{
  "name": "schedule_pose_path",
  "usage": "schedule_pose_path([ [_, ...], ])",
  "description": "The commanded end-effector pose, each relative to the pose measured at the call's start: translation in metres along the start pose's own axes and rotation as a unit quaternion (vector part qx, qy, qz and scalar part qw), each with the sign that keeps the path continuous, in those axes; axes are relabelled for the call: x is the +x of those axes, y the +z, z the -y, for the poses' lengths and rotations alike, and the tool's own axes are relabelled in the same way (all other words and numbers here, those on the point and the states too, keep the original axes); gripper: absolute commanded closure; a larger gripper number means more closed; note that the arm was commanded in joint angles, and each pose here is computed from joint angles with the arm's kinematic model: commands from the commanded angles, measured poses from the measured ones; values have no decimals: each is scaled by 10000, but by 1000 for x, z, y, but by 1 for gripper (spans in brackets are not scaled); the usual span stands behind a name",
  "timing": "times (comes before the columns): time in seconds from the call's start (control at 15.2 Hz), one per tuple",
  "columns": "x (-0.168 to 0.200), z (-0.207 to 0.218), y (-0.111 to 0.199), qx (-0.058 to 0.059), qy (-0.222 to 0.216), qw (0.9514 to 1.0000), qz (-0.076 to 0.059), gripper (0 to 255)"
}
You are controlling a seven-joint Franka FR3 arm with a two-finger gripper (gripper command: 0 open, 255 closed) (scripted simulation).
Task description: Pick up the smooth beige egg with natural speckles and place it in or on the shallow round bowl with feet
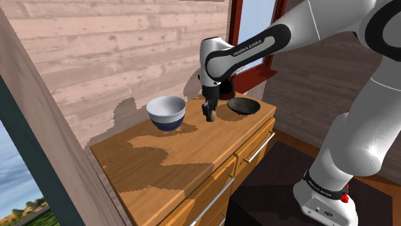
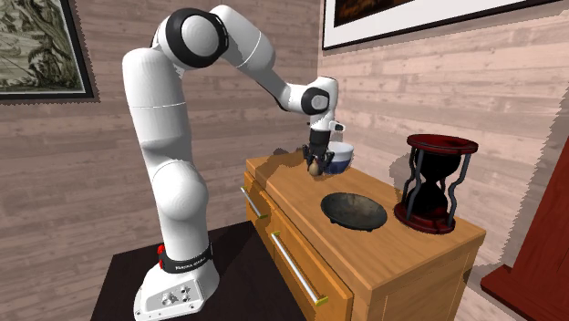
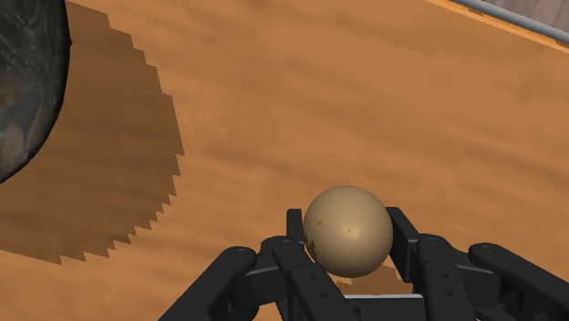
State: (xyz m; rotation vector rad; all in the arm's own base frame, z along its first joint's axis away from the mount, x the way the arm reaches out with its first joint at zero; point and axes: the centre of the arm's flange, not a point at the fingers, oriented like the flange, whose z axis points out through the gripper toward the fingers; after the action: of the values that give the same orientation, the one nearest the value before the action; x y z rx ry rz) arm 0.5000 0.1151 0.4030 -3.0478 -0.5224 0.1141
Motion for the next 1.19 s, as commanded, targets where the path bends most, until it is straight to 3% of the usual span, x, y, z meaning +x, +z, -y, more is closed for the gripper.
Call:
schedule_pose_path([
  [0.0,-1,1,-11,1,1,10000,3,255],
  [0.86,-5,5,-78,1,1,10000,3,255],
  [1.12,-29,-42,-79,1,1,10000,3,255],
])
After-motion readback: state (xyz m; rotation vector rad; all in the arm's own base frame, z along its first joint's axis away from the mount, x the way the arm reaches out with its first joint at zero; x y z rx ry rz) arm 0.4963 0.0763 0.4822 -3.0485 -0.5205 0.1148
